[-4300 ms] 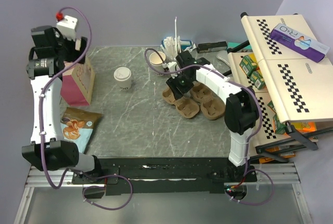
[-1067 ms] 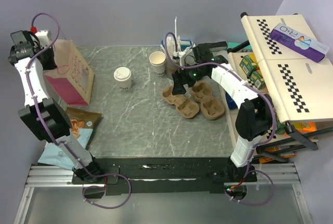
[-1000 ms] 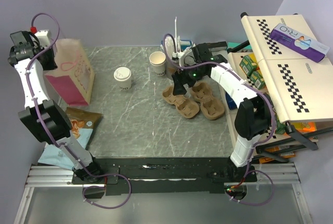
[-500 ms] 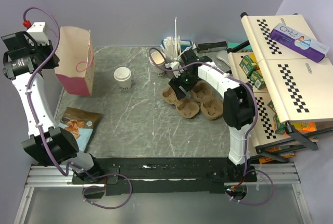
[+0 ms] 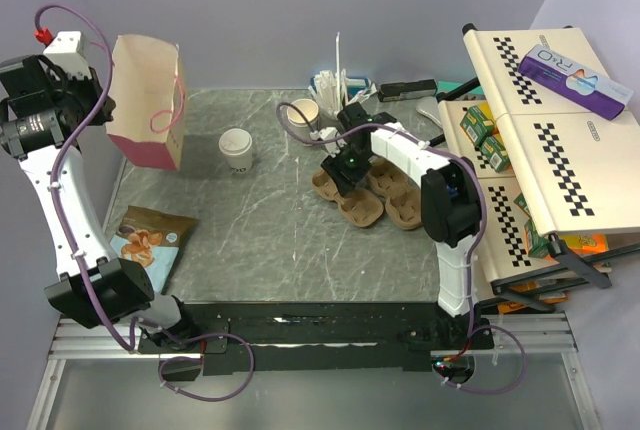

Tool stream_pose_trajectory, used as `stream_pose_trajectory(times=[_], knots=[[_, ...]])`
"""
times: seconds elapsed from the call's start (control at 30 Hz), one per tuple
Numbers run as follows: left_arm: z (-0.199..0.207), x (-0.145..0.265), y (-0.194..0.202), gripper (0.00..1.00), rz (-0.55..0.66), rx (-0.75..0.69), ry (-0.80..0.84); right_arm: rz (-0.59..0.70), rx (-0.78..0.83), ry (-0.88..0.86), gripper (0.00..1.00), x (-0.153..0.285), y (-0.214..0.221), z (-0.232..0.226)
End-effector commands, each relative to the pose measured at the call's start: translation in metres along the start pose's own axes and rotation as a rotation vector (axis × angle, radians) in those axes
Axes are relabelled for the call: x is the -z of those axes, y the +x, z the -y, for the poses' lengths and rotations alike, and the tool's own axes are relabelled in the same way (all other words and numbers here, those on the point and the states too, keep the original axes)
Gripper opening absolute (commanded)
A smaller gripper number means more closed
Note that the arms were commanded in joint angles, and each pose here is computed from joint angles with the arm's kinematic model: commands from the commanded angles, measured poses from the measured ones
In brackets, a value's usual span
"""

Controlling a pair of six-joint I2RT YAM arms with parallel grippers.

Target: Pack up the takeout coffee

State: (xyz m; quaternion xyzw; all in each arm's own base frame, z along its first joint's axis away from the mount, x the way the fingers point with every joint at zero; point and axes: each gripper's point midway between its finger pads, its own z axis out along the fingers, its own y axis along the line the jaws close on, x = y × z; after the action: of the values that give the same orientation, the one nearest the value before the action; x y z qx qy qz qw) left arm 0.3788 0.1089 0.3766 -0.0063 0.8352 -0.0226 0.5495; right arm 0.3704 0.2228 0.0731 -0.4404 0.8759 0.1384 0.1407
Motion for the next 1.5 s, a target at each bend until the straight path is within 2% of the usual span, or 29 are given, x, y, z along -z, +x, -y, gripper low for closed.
stream_pose_trajectory(times=[0.0, 0.53, 0.8, 0.83, 0.9, 0.93, 1.0, 1.1, 1.2, 1.4, 1.47], knots=[[0.02, 0.026, -0.037, 0.01, 0.12, -0.038, 0.037, -0.05, -0.007, -0.026, 0.6, -0.009, 0.005, -0.01], [0.026, 0.028, -0.038, 0.01, 0.126, -0.044, 0.051, -0.114, -0.004, 0.01, 0.5, -0.029, 0.012, -0.011], [0.034, 0.031, -0.041, 0.01, 0.136, -0.061, 0.086, -0.115, 0.006, 0.031, 0.29, -0.012, 0.019, -0.017], [0.037, 0.032, -0.042, 0.01, 0.14, -0.07, 0.1, -0.096, 0.013, 0.04, 0.19, -0.002, 0.016, -0.018], [0.051, 0.034, -0.043, 0.01, 0.144, -0.114, 0.16, -0.086, 0.021, 0.043, 0.1, 0.01, 0.017, -0.021], [0.064, 0.034, -0.044, 0.01, 0.148, -0.142, 0.196, -0.07, 0.033, 0.042, 0.01, 0.022, 0.016, -0.026], [0.081, 0.036, -0.04, 0.01, 0.143, -0.211, 0.254, -0.052, 0.046, 0.043, 0.0, 0.034, 0.017, -0.03], [0.129, 0.043, -0.034, 0.01, 0.135, -0.319, 0.402, 0.047, 0.096, 0.048, 0.0, 0.072, 0.011, -0.039], [0.159, 0.051, -0.03, 0.01, 0.134, -0.371, 0.521, 0.215, 0.145, 0.052, 0.0, 0.109, 0.004, -0.049], [0.197, 0.061, 0.009, 0.01, 0.033, -0.466, 0.708, 0.529, 0.23, 0.102, 0.0, 0.169, -0.01, -0.074], [0.204, 0.064, 0.026, 0.01, -0.022, -0.473, 0.754, 0.613, 0.272, 0.023, 0.0, 0.185, -0.013, -0.094]])
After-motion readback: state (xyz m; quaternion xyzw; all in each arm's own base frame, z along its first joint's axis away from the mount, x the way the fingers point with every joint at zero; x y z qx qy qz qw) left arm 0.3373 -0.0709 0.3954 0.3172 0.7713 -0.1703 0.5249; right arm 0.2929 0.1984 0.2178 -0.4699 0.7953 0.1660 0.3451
